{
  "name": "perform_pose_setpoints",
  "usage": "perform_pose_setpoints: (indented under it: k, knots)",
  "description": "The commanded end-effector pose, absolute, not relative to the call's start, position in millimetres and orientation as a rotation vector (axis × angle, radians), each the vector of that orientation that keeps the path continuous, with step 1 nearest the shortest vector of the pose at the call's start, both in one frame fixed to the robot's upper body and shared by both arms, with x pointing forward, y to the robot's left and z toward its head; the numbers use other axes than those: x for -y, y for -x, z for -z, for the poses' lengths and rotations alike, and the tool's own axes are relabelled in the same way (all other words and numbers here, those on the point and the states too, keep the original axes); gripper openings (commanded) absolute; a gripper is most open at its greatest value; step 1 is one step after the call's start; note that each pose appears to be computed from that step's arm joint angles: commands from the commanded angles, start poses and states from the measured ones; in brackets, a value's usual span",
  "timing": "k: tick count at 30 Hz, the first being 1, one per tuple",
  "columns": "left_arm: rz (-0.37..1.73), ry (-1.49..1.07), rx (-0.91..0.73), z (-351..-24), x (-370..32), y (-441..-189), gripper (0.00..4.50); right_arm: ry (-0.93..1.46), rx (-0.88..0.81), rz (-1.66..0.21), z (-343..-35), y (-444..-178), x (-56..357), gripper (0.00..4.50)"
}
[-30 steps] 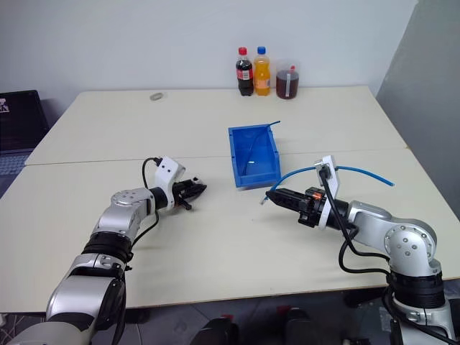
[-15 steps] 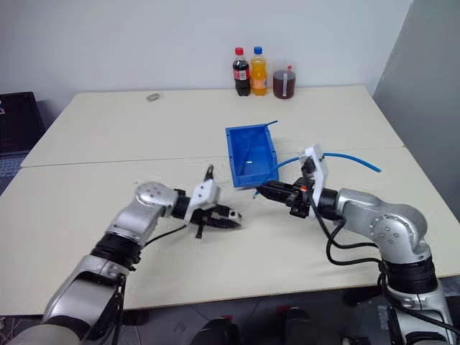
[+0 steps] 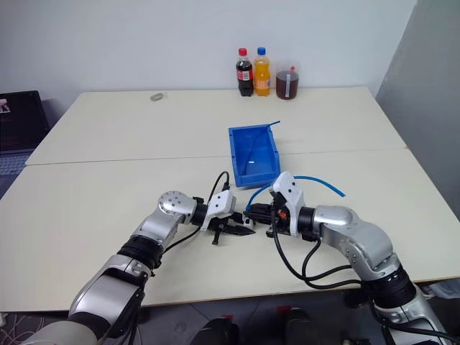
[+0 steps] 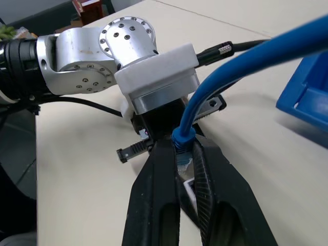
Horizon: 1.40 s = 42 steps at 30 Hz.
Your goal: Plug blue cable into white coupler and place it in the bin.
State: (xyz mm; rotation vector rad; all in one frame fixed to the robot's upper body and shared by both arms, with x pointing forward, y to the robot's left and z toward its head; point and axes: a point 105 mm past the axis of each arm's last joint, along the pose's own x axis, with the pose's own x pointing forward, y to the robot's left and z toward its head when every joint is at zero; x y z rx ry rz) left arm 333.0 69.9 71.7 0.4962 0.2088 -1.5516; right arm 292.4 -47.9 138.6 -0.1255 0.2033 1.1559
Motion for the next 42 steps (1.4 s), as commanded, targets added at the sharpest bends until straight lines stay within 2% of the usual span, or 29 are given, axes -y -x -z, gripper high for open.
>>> perform_pose_setpoints:
  k: [1,24,33,42]
  knots:
    - [1.568,-0.493,-0.182,-74.6,-69.1,-329.6,0.79,0.163,-0.157,-1.164,-139.4,-296.3,47.5,0.13]
    - [1.54,-0.481,-0.158,-78.4,-69.3,-328.2,0.79,0.277,-0.189,-1.236,-107.2,-294.1,39.2,0.13]
    - [1.537,-0.478,-0.156,-81.9,-69.4,-327.1,0.79,0.39,-0.198,-1.159,-96.7,-311.1,47.7,0.13]
    - [1.531,-0.48,-0.147,-87.2,-67.1,-329.8,0.79,0.399,-0.241,-1.209,-87.8,-307.8,41.1,0.13]
